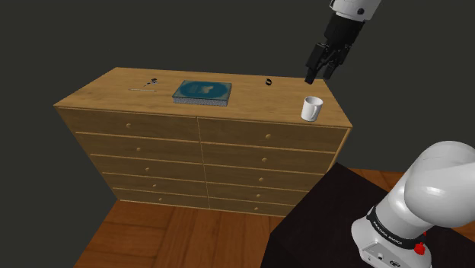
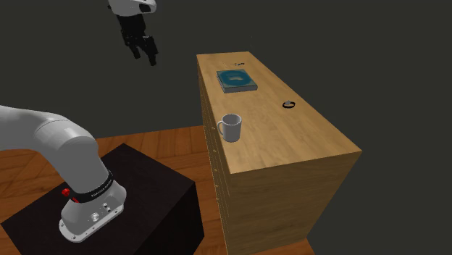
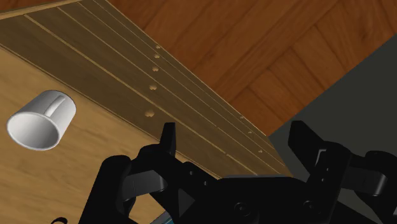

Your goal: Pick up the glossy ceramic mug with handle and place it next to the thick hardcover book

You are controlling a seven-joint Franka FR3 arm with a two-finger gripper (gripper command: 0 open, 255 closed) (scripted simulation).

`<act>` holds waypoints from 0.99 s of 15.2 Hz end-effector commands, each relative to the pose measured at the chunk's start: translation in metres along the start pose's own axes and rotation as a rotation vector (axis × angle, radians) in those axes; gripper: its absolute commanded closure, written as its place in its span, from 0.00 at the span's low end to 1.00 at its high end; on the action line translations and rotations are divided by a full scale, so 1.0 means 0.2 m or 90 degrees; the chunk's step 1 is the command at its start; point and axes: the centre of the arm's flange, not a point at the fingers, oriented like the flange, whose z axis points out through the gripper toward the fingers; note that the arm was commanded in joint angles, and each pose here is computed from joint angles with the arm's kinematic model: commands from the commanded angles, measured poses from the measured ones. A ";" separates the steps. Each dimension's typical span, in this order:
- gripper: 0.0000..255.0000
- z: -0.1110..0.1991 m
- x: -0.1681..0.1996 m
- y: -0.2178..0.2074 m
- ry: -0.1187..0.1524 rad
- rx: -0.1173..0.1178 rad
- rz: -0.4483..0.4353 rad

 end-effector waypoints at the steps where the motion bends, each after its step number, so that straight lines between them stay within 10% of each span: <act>1: 0.00 0.00 0.00 0.00 0.000 0.000 0.000; 15: 0.00 0.45 0.26 0.76 -0.009 -0.010 -0.002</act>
